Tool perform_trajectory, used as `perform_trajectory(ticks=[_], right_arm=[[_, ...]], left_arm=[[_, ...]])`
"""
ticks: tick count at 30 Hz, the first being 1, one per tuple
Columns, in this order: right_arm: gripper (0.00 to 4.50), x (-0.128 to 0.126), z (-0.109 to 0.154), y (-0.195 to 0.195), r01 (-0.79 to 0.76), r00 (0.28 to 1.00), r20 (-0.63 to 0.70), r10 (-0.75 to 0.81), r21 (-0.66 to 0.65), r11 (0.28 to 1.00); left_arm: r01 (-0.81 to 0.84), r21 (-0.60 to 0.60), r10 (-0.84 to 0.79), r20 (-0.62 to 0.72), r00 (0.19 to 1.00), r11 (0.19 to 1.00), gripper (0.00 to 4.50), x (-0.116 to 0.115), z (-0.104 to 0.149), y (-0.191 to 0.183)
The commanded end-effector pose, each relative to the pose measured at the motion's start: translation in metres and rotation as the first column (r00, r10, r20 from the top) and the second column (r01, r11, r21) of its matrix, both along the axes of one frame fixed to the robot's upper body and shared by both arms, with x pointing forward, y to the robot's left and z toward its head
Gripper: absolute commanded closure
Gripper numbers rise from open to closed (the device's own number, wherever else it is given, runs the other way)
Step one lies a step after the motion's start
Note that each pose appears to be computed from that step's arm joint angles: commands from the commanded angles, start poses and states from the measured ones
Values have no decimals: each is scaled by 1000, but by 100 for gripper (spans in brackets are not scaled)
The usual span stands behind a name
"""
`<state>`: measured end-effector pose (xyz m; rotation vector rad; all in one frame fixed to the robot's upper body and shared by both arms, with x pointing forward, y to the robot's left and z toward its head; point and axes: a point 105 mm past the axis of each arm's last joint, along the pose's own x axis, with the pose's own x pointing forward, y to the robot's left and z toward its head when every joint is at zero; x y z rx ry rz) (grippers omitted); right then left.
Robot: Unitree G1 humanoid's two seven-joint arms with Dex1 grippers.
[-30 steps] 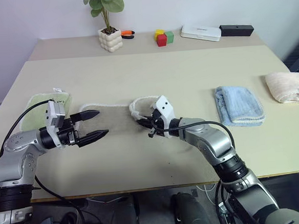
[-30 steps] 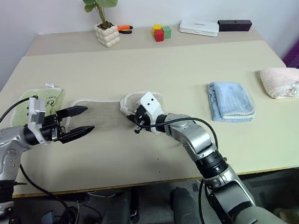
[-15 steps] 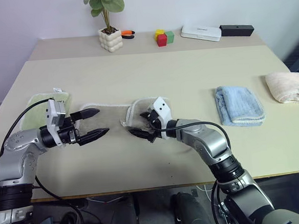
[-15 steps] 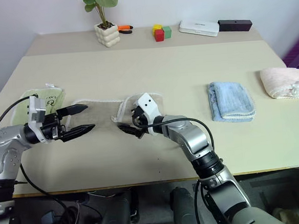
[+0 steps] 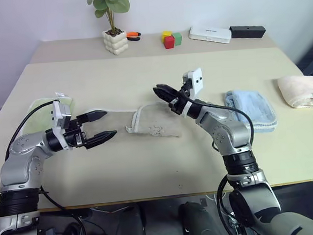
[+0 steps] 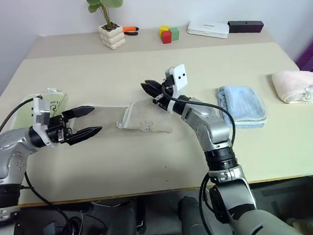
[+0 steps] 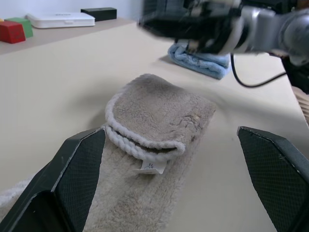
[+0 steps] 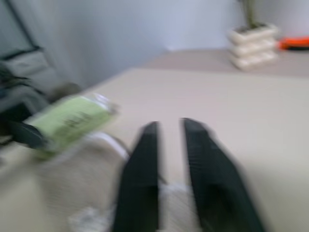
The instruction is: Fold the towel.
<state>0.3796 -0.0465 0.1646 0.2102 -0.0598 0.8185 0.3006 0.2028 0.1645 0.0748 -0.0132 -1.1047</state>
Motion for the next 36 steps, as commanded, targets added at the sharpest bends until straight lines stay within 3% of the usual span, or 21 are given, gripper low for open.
perform_trajectory(ticks=[1, 5, 10, 14, 17, 22, 26, 31, 36], right_arm=[[448, 4, -8, 1, 34, 999, 33, -34, 3, 999], [448, 7, -25, 3, 41, 999, 33, -40, -5, 999], [448, 5, -54, 11, 42, 998, 50, -36, -140, 989], [448, 5, -69, 12, 43, 999, 34, -38, -167, 985], [448, 0, -81, 21, 10, 1000, 16, -7, -195, 981], [448, -6, -73, 33, -32, 996, 76, 49, -211, 977], [448, -15, -61, 43, -92, 980, 146, 132, -254, 963], [448, -22, -72, 45, -122, 960, 187, 210, -396, 910], [448, -40, -59, 48, -241, 909, 220, 355, -419, 876]], left_arm=[[15, 0, -15, 28, 1000, 1000, 0, -3, 6, -5], [-15, -50, 13, -39, 999, 999, 0, -11, 2, -6], [-84, -157, 37, -281, 959, 984, 0, -25, -8, -4], [-226, -164, 165, -318, 934, 960, 0, -30, -8, 10], [-310, -221, 193, -429, 882, 925, 0, -41, -9, 20], [-416, -323, 177, -568, 804, 850, 0, -55, -9, 22], [-515, -340, 172, -681, 712, 787, 0, -69, -33, 15], [-610, -409, 192, -703, 685, 678, 0, -58, -32, 11], [-669, -432, 188, -739, 647, 605, 0, -53, -26, 7]])
